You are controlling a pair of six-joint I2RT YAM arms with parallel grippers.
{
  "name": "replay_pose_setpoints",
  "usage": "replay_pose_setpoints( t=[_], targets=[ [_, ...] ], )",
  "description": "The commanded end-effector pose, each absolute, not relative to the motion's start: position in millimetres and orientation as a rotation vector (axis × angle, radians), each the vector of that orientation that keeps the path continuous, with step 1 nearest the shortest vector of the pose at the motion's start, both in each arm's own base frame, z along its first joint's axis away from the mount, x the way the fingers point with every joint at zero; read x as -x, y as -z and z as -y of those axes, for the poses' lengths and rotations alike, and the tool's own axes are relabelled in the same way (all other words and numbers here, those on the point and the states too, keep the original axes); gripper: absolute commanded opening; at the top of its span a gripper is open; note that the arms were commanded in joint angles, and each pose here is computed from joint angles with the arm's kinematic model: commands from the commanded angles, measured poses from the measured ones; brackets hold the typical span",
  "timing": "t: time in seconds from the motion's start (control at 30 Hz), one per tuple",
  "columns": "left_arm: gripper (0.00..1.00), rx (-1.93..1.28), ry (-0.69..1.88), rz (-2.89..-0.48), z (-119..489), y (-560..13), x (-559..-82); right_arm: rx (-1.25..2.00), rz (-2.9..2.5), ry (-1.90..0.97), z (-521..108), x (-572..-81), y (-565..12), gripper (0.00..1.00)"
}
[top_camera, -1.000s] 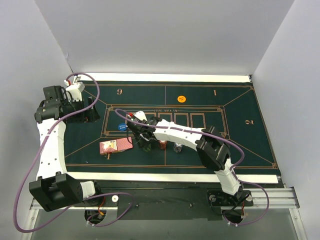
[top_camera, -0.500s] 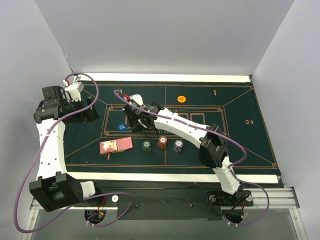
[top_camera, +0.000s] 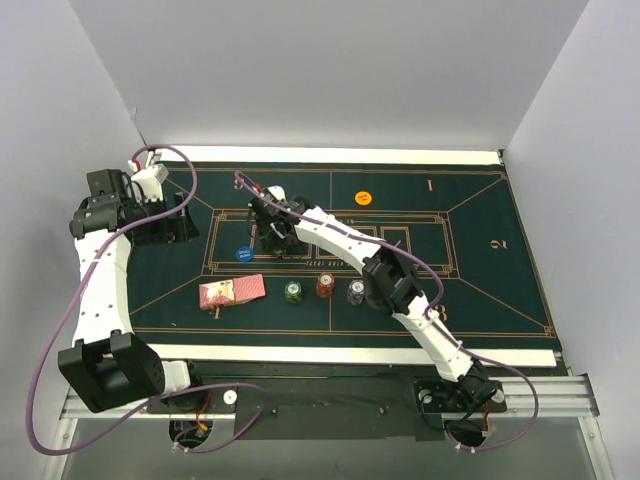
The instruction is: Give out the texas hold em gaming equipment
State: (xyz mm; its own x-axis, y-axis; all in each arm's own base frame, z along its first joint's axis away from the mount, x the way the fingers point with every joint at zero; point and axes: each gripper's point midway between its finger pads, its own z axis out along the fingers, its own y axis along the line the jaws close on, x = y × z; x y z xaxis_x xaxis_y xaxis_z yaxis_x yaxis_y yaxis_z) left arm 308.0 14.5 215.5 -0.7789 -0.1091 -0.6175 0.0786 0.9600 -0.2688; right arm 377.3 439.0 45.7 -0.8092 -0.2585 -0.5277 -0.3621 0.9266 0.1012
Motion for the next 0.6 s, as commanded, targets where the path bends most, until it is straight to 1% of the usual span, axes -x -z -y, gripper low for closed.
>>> replay_pose_setpoints(
  t=[0.0,0.37,0.57],
  targets=[
    [0.97,-0.012,0.368,-2.352,-16.8,-236.1,-325.4,0.448,-2.487,-0.418,-467.2,-383.9,-74.0,0.26],
    [0.97,-0.015,0.414,-2.345,-14.2,-232.0,-336.2,0.473,-2.488,-0.528,-489.7,-389.1,-54.1,0.27],
    [0.97,-0.015,0.43,-2.337,-13.0,-234.1,-338.4,0.458,-2.507,-0.528,-492.1,-389.7,-38.3,0.28]
  ],
)
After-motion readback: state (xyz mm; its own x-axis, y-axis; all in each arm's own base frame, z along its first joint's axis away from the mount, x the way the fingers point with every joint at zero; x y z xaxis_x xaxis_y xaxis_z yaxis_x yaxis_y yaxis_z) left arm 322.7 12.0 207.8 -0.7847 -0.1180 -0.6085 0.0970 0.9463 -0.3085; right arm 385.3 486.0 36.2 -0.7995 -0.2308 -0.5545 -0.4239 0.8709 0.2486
